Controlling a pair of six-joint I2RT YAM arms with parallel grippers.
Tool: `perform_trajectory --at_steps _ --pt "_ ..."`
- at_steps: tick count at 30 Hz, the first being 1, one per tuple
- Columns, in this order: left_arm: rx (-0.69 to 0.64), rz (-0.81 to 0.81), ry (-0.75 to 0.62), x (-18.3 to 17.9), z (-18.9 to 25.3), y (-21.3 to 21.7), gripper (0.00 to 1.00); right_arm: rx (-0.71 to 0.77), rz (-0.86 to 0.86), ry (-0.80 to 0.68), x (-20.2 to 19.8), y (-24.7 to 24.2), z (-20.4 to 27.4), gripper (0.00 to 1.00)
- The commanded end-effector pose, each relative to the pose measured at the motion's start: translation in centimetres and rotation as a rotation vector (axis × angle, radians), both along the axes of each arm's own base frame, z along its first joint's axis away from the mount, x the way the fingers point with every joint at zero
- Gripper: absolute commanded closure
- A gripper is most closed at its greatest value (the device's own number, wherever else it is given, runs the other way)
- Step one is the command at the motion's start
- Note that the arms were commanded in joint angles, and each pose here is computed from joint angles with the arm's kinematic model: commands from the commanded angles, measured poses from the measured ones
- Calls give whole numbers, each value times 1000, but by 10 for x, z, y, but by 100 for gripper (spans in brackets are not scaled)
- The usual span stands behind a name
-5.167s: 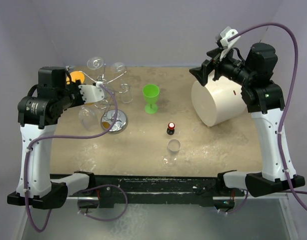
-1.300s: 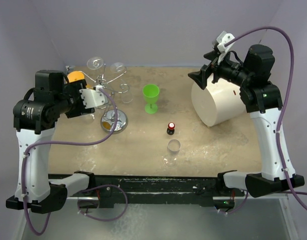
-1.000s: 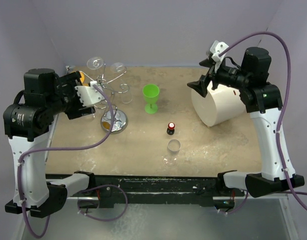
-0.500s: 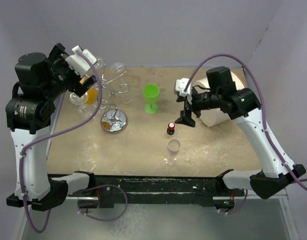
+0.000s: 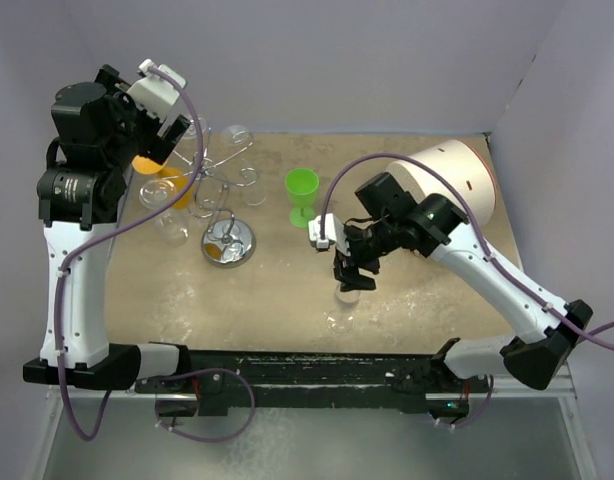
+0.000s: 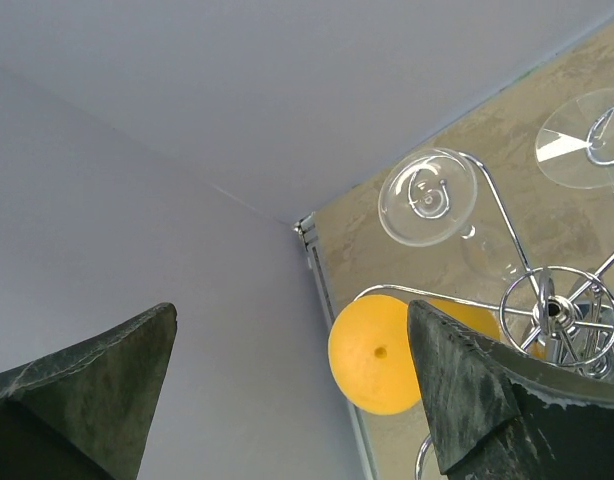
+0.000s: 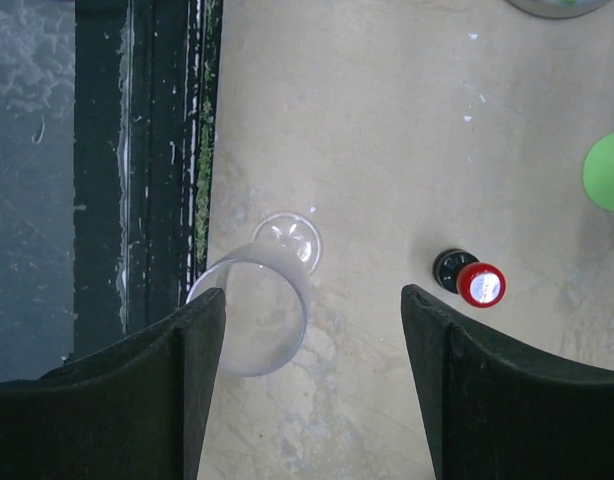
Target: Place the wine glass upside down on the wine glass rack
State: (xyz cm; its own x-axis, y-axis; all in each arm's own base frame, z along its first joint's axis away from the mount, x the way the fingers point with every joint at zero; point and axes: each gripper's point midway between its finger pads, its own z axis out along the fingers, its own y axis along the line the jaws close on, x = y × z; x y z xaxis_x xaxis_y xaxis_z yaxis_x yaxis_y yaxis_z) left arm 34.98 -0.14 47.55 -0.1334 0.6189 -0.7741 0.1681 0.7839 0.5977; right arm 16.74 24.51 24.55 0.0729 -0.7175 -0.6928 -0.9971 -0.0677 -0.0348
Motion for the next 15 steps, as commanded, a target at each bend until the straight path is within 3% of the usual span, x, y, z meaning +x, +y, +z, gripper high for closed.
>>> perform_trajectory --at_steps 1,15 --pt "-38 23 -77 3 21 3 1 -89 19 12 -5 -4 -18 29" --pt "-34 9 -90 4 27 2 1 -233 27 26 -5 -12 -42 59"
